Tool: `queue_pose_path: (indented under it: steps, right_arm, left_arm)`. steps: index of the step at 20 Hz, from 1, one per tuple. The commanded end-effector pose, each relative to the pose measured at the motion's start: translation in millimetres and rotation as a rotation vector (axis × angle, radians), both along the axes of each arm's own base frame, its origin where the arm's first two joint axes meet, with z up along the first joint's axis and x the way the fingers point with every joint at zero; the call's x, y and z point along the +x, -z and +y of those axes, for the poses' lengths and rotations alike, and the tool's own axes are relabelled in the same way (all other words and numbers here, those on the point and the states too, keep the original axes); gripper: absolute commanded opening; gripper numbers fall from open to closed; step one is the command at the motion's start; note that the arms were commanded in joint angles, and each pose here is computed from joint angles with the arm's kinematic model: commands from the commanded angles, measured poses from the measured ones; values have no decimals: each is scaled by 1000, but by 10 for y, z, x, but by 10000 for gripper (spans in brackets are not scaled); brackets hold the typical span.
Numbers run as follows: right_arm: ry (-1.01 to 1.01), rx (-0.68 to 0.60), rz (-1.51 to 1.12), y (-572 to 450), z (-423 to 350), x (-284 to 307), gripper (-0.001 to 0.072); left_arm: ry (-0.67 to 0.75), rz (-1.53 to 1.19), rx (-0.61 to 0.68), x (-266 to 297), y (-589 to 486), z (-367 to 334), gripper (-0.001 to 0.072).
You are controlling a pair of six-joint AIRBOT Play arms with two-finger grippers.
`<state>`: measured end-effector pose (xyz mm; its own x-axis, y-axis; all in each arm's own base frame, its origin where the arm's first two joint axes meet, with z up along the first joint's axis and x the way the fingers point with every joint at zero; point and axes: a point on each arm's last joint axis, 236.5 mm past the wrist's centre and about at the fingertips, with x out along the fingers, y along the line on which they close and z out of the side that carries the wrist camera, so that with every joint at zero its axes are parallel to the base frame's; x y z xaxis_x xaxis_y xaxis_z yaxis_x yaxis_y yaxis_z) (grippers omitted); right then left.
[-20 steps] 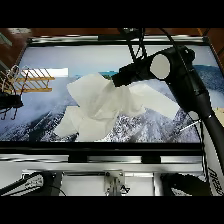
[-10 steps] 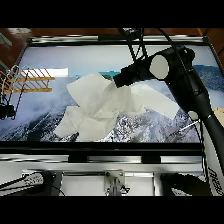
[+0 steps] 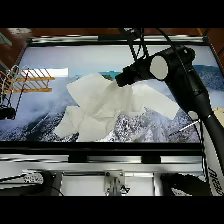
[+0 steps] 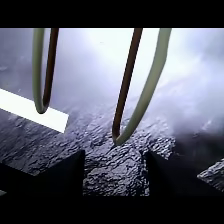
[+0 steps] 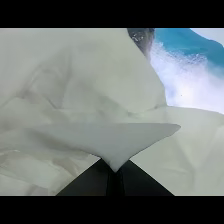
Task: Fold the shirts.
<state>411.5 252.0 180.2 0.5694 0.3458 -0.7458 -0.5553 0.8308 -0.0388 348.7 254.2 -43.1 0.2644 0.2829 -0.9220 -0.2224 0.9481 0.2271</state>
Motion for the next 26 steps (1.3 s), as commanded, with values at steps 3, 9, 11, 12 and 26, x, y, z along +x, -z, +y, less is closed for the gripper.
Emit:
queue_pose_path:
  steps: [3,9,11,12,26]
  right_arm:
    - [2,-5,-3,-2,-11,8,57]
    - [17,7,4,-1,-11,7,57]
    - [24,12,7,-1,-11,7,57]
    - [25,13,7,-2,-11,8,57]
    - [49,-14,-13,-8,-92,61,57]
  left_arm:
    - [10,2,5,137,232,91,448]
    - [12,34,-17,162,468,104,331]
    - [15,5,0,230,443,139,314]
    - [17,-10,6,267,428,149,311]
    - [69,-130,46,667,-238,-38,49]
